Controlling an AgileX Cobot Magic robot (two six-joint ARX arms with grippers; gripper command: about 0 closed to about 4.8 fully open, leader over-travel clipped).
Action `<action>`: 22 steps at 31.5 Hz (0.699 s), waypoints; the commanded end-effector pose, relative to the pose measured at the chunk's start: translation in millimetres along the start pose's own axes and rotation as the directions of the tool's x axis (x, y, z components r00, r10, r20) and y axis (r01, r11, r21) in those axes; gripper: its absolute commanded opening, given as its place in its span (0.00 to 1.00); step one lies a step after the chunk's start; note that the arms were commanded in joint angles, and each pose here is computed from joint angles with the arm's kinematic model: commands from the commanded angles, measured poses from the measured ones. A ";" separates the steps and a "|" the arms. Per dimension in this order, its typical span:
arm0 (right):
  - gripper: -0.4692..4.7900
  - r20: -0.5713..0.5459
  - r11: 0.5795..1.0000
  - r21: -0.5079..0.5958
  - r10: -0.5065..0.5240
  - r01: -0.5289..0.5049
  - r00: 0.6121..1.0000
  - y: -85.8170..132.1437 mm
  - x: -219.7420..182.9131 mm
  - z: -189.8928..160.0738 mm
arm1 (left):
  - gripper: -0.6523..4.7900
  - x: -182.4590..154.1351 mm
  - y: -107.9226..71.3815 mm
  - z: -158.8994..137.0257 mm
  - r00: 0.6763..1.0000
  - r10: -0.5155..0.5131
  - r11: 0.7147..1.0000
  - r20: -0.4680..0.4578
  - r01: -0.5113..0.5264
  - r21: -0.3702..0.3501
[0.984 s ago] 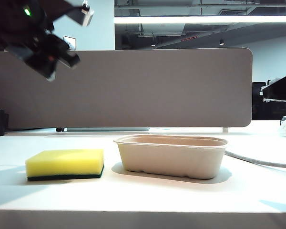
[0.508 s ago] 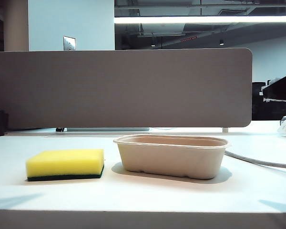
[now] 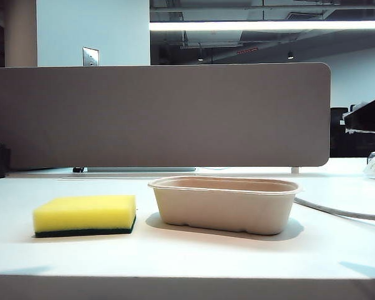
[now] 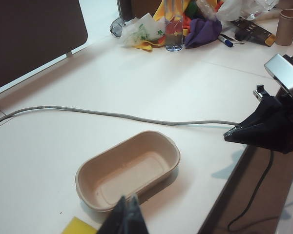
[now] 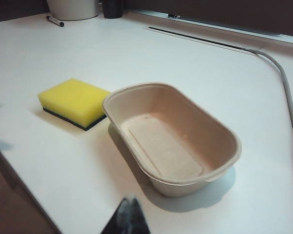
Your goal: Take out the cleaning sponge from the paper lunch box and place it on the table.
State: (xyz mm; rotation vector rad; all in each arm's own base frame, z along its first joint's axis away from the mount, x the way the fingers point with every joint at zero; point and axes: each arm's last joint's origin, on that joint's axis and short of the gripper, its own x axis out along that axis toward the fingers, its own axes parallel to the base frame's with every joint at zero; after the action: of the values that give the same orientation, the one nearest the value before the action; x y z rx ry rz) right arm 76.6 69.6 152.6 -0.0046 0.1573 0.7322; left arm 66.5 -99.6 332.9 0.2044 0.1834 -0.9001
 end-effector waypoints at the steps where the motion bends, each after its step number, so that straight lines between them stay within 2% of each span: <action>1: 0.08 0.015 1.000 0.000 0.001 -0.001 1.000 0.2 -0.2 1.9 | 0.11 -0.3 0.0 -1.3 1.000 -0.001 1.000 -0.011 0.001 0.001; 5: 0.08 0.015 1.000 0.000 0.001 -0.001 1.000 0.2 -0.2 1.9 | 0.11 0.4 4.0 -4.4 0.999 0.027 1.000 -0.037 -0.028 -0.010; 7: 0.08 0.016 1.000 0.000 0.001 -0.001 1.000 0.2 -0.2 2.0 | 0.11 3.2 11.9 -9.7 0.998 0.046 0.998 -0.053 -0.048 -0.047; 12: 0.08 0.015 1.000 0.000 0.002 -0.002 1.000 0.2 -0.2 1.9 | 0.11 3.5 47.1 -29.1 0.991 0.131 0.978 -0.035 -0.135 -0.162; 14: 0.08 0.016 1.000 0.000 0.001 -0.001 1.000 0.2 -0.2 2.0 | 0.11 -2.2 60.2 -39.4 0.979 0.205 0.961 -0.001 -0.201 -0.189; 16: 0.08 0.016 1.000 0.000 0.001 -0.001 1.000 0.2 -0.2 2.0 | 0.11 -10.6 69.9 -50.4 0.950 0.309 0.929 0.039 -0.293 -0.224; 19: 0.08 0.017 1.000 0.000 0.001 -0.001 1.000 0.2 -0.4 2.0 | 0.11 -26.4 74.9 -64.6 0.879 0.468 0.862 0.091 -0.432 -0.265; 22: 0.08 0.016 1.000 0.000 0.002 -0.002 1.000 0.2 -0.4 2.0 | 0.11 -38.2 73.0 -76.0 0.807 0.575 0.808 0.137 -0.534 -0.248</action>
State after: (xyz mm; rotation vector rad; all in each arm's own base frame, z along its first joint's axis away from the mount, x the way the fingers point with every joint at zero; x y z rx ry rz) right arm 76.6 69.5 152.7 -0.0042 0.1562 0.7322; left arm 98.0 -10.2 275.4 -0.0404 0.0704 -0.3338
